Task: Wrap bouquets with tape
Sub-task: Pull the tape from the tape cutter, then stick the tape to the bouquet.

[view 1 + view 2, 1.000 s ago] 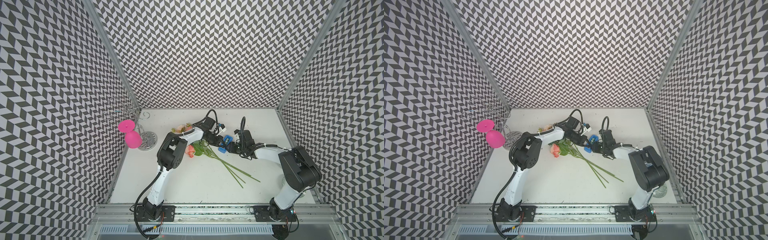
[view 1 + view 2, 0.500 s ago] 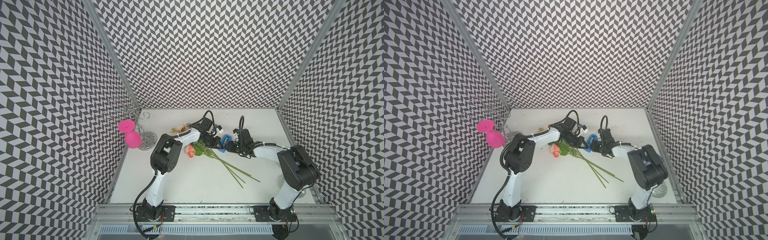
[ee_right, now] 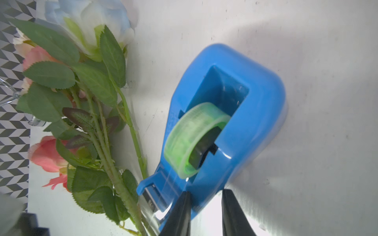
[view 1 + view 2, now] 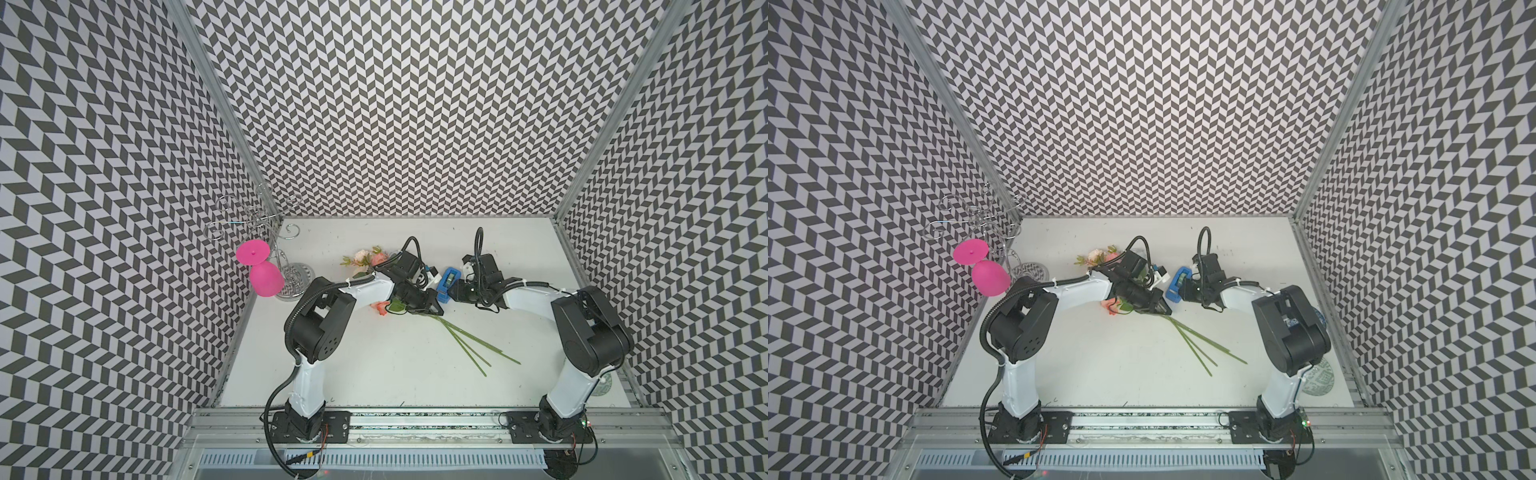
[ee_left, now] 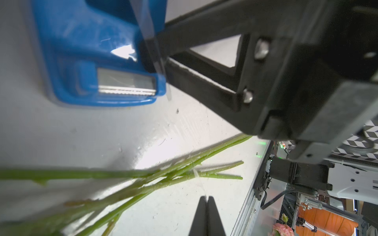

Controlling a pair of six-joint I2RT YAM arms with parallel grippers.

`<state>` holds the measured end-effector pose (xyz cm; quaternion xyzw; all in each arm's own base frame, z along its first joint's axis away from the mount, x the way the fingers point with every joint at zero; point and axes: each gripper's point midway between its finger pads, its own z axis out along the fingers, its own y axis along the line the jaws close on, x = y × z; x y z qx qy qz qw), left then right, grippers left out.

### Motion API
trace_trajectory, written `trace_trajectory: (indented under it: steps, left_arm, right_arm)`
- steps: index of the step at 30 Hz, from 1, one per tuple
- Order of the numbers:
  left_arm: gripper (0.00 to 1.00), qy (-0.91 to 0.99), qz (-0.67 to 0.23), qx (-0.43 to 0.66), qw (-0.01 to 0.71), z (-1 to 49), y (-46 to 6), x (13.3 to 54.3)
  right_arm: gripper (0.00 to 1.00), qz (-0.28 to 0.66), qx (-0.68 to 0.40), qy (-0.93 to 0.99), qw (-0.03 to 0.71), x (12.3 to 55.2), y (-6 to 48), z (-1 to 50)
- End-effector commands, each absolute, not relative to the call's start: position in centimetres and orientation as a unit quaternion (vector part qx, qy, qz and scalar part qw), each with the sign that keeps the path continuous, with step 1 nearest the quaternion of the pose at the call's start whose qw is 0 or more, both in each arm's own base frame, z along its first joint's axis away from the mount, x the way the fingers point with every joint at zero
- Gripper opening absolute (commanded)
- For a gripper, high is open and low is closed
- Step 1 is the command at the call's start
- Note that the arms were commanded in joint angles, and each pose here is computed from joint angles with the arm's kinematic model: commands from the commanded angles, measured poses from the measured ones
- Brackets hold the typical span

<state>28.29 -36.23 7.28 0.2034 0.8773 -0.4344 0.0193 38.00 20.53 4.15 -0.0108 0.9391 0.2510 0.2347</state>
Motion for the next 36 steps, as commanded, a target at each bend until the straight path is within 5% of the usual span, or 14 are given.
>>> trace_trajectory:
  steps: [1, 36]
  left_arm:
    - [0.00, 0.882, -0.425, 0.202, 0.021, 7.7, -36.5, 27.0]
    - [0.00, 0.940, -0.283, 0.185, 0.035, 1.3, -35.2, 26.2]
  right_arm:
    - [0.27, 0.196, -0.004, 0.960, 0.202, 36.6, 18.8, 1.0]
    - [0.30, 0.207, -0.047, 0.950, 0.229, 36.2, 20.4, 3.3]
